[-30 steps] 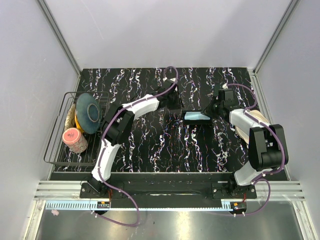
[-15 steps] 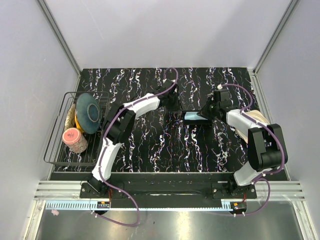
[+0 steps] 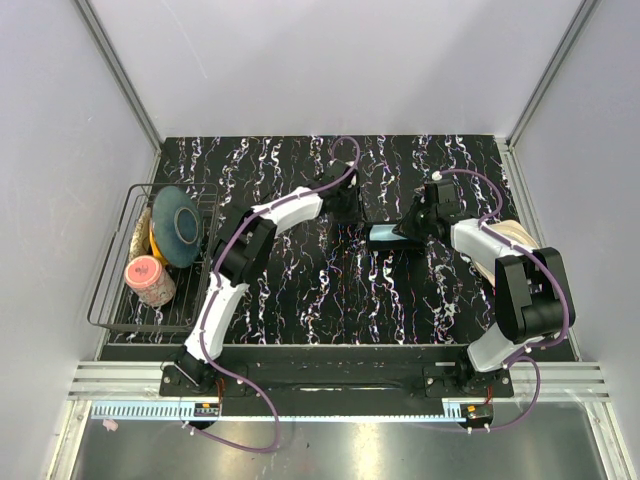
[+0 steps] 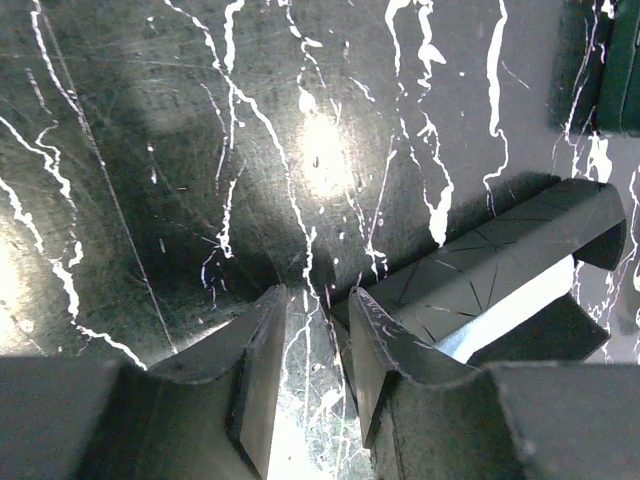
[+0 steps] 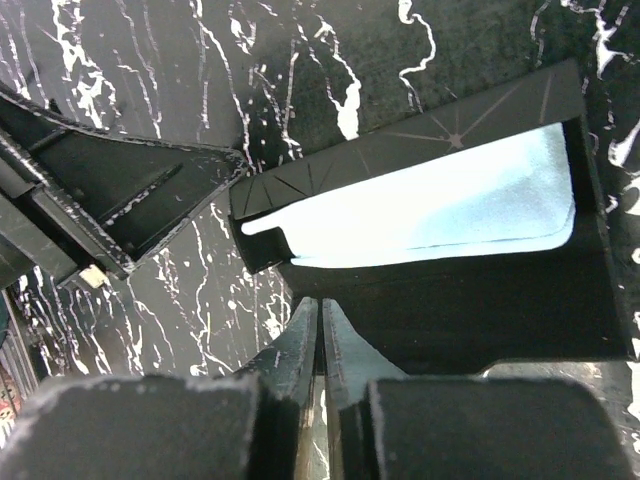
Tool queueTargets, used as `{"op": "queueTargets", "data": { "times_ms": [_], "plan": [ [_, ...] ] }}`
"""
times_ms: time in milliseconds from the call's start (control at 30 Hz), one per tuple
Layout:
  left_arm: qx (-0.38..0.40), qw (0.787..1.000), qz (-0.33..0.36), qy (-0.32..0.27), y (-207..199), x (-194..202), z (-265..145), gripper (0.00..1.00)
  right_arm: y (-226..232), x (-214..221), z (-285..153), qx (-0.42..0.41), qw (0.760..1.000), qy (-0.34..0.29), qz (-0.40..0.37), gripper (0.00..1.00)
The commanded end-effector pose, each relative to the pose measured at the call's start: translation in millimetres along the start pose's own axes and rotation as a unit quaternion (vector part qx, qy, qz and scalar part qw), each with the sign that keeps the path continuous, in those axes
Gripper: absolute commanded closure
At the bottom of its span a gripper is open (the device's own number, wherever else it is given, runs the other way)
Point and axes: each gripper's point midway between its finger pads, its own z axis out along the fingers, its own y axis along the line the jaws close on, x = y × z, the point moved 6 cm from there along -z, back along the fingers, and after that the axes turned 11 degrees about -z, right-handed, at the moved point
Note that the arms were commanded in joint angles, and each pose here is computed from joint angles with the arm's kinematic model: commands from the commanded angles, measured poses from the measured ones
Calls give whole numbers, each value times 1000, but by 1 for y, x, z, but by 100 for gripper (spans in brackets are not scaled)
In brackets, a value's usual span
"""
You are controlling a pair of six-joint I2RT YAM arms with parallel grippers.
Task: Organize the sunglasses
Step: Smooth out the folded cleaning cloth near the sunglasses case.
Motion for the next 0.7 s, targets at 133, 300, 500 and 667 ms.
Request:
{"op": "queueTargets", "data": {
  "times_ms": [133, 300, 500, 667],
  "plan": [
    [37, 996, 66, 38, -6, 25, -2, 65, -3, -2, -2, 34, 999, -2, -2, 90],
    [54, 993, 95, 52, -11, 49, -7, 67, -10, 1, -2, 55, 998, 1, 7, 89],
    [62, 991, 96, 67, -5, 74, -17, 70, -14, 3, -7, 68, 998, -3, 14, 90],
    [62, 990, 99, 74, -1, 86, -24, 72, -12, 9, -17, 56, 998, 3, 11, 91]
  ]
}}
